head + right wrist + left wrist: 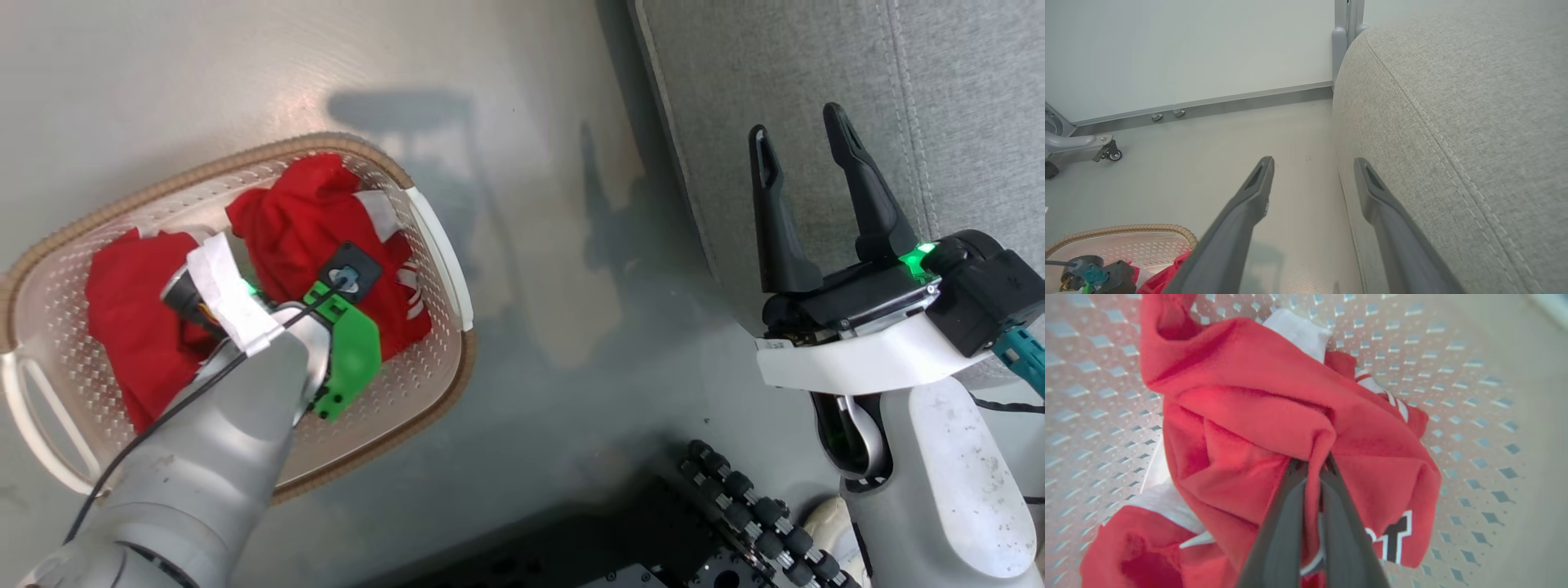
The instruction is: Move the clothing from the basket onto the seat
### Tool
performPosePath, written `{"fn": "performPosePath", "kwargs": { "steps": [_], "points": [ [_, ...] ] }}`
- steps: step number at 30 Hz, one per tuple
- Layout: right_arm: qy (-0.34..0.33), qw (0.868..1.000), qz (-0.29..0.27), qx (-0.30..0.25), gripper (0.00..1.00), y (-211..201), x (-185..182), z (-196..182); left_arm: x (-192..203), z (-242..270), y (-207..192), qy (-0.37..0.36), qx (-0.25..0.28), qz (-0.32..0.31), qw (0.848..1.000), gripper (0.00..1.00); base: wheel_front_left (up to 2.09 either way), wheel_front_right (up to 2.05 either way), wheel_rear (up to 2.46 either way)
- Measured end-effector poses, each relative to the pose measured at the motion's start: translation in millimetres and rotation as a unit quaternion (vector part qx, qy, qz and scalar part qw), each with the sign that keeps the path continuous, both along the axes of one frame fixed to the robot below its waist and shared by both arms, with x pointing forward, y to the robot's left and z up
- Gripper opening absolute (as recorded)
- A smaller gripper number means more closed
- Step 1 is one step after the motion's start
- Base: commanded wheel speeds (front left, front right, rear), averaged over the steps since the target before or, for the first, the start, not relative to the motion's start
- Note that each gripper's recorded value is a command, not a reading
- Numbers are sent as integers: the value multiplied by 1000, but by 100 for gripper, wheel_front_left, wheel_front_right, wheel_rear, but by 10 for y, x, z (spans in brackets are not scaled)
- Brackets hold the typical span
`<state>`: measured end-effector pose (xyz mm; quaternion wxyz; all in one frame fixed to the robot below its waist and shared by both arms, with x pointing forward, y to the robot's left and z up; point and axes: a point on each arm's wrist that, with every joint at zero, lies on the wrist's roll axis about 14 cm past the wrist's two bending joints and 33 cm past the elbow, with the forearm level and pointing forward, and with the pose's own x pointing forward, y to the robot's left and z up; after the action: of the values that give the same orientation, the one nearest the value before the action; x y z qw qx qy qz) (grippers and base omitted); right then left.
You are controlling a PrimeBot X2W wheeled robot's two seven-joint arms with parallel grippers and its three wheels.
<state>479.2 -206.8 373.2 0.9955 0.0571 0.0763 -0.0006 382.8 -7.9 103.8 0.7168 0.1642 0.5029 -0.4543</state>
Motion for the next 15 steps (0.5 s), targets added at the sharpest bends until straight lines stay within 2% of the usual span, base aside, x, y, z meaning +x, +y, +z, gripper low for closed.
{"fn": "performPosePath", "kwargs": {
  "steps": [7, 15],
  "points": [
    [-21, 1000, 9, 3, 100, 71, 8, 205, 213, 372, -97, -47, -43, 28, 998, 0, 0, 0, 0],
    [-47, 999, 21, 7, 100, 174, -28, 476, 216, 850, -180, -81, -97, 67, 990, 0, 0, 0, 0]
  ]
}}
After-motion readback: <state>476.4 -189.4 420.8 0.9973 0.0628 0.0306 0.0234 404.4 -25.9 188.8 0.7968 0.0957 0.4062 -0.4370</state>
